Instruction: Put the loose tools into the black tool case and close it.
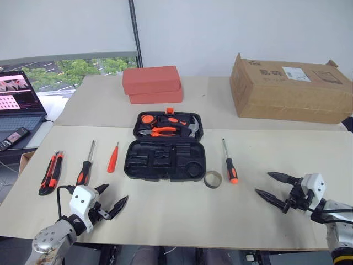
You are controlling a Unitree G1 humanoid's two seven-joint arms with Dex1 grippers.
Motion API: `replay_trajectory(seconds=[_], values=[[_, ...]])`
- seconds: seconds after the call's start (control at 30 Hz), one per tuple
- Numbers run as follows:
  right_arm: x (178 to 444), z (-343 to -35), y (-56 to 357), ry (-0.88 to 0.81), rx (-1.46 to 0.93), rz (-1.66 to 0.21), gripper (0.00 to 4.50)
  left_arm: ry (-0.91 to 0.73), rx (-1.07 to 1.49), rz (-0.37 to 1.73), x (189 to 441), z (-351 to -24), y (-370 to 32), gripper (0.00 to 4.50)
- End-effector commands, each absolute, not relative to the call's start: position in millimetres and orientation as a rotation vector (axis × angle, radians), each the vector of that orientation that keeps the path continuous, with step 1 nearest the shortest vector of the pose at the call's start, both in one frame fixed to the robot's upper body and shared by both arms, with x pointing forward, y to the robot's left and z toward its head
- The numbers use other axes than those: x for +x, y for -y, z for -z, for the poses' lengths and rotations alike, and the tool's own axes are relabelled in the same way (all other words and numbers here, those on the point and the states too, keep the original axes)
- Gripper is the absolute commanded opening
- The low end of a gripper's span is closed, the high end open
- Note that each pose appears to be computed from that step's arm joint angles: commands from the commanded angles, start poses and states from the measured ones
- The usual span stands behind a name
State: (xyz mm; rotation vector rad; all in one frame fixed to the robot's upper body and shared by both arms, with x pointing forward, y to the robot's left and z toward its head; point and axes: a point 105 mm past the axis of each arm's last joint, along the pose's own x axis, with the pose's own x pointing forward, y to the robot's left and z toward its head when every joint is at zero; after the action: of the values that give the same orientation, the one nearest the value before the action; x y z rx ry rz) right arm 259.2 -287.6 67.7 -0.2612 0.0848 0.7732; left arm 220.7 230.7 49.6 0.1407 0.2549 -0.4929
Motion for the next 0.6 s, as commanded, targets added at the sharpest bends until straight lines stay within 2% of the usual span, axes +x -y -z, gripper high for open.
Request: replay_trajectory(seconds=[0.03,0.37,0.53,0.6], values=[[263.5,-83.4,288.8,-0.044,-0.306,-0.779,4.47,-0.27,0.123,0.497,216.7,-45.5,-229.2,4.5],[265.3,-86.6,286.9,-0.037,-0.307,-0.787,4.47,-0.221,0.105,0.505,218.1,-55.7,-229.7,4.5],[270.5,-109.6,266.8,0.053,-0.279,-0.847,4.47,-0.096,0.075,0.521,222.1,-83.3,-224.9,4.5],[272.0,-132.3,246.1,0.109,-0.204,-0.931,4.47,-0.025,0.045,0.472,224.1,-102.9,-228.9,4.5]])
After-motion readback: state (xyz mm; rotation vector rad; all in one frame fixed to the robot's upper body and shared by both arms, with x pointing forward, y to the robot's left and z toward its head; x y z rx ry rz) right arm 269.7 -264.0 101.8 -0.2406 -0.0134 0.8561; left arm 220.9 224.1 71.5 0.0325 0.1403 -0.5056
